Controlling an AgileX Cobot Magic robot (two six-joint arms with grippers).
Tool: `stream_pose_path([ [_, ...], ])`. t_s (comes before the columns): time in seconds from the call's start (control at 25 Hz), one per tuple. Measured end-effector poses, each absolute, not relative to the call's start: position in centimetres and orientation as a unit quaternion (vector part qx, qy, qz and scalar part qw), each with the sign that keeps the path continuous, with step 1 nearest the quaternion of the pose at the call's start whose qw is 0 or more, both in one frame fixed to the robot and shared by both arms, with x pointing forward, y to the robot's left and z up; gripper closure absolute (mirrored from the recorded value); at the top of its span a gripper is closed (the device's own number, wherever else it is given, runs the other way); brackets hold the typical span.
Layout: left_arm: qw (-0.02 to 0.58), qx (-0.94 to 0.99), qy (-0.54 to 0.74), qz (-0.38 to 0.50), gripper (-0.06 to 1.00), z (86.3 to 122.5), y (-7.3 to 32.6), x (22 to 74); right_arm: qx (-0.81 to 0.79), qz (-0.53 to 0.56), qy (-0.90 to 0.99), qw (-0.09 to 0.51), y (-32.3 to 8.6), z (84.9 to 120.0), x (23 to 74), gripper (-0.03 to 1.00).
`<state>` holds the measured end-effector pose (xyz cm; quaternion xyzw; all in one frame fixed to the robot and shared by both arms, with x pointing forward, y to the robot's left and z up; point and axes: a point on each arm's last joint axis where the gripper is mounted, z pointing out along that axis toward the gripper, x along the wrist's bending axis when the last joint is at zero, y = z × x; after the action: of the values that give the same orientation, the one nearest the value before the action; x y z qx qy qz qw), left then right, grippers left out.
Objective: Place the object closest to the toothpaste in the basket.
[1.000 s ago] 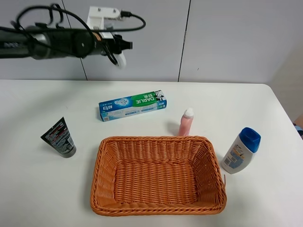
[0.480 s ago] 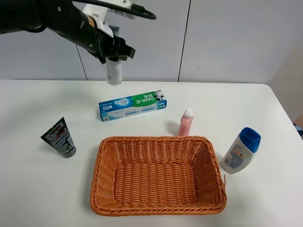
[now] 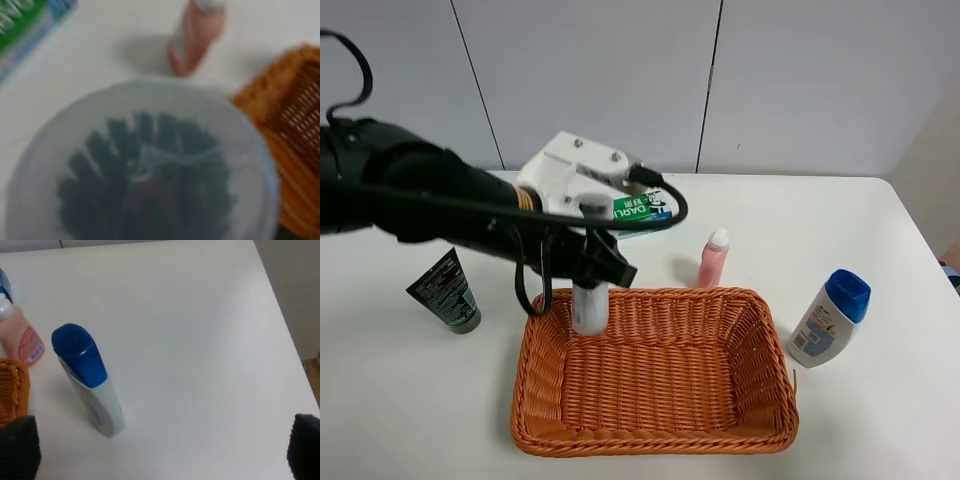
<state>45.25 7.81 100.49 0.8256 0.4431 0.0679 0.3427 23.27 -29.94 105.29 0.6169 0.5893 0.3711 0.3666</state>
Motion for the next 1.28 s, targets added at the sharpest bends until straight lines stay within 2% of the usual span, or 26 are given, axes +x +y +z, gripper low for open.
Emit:
stream_pose_path([
  [0.2, 0.315, 0.83, 0.458, 0.033, 0.51, 96.9, 8.0, 42.6, 0.617, 0.371, 0.589, 0.367, -29.9, 105.3, 23.3, -0.03],
  [0.56, 0.265, 0.816, 0.513, -0.004, 0.5, 93.1, 8.0, 42.2, 0.617, 0.371, 0.589, 0.367, -29.9, 105.3, 23.3, -0.03],
  [0.6, 0.264, 0.815, 0.517, -0.005, 0.43, 93.0, 7.9, 42.2, 0.617, 0.371, 0.589, 0.367, -29.9, 105.3, 23.3, -0.03],
  [0.68, 0.264, 0.811, 0.521, -0.007, 0.19, 92.9, 7.9, 42.3, 0.617, 0.371, 0.589, 0.367, -29.9, 105.3, 23.3, -0.03],
  [0.72, 0.265, 0.809, 0.524, -0.008, 0.1, 92.9, 7.9, 42.3, 0.617, 0.371, 0.589, 0.367, -29.9, 105.3, 23.3, -0.03],
  [0.8, 0.275, 0.805, 0.526, -0.005, 0.0, 93.1, 7.8, 42.4, 0.617, 0.371, 0.589, 0.367, -29.9, 105.3, 23.3, -0.03],
  [0.88, 0.293, 0.799, 0.524, 0.001, -0.03, 93.8, 7.7, 42.6, 0.617, 0.371, 0.589, 0.367, -29.9, 105.3, 23.3, -0.03],
  [1.0, 0.357, 0.781, 0.512, 0.028, -0.04, 96.5, 7.8, 43.4, 0.617, 0.371, 0.589, 0.367, -29.9, 105.3, 23.3, -0.03],
  [1.16, 0.46, 0.743, 0.475, 0.105, -0.04, 102.8, 9.9, 45.2, 0.617, 0.371, 0.589, 0.367, -29.9, 105.3, 23.3, -0.03],
  [1.28, 0.514, 0.706, 0.449, 0.188, -0.04, 108.3, 13.5, 46.1, 0.617, 0.371, 0.589, 0.367, -29.9, 105.3, 23.3, -0.03],
])
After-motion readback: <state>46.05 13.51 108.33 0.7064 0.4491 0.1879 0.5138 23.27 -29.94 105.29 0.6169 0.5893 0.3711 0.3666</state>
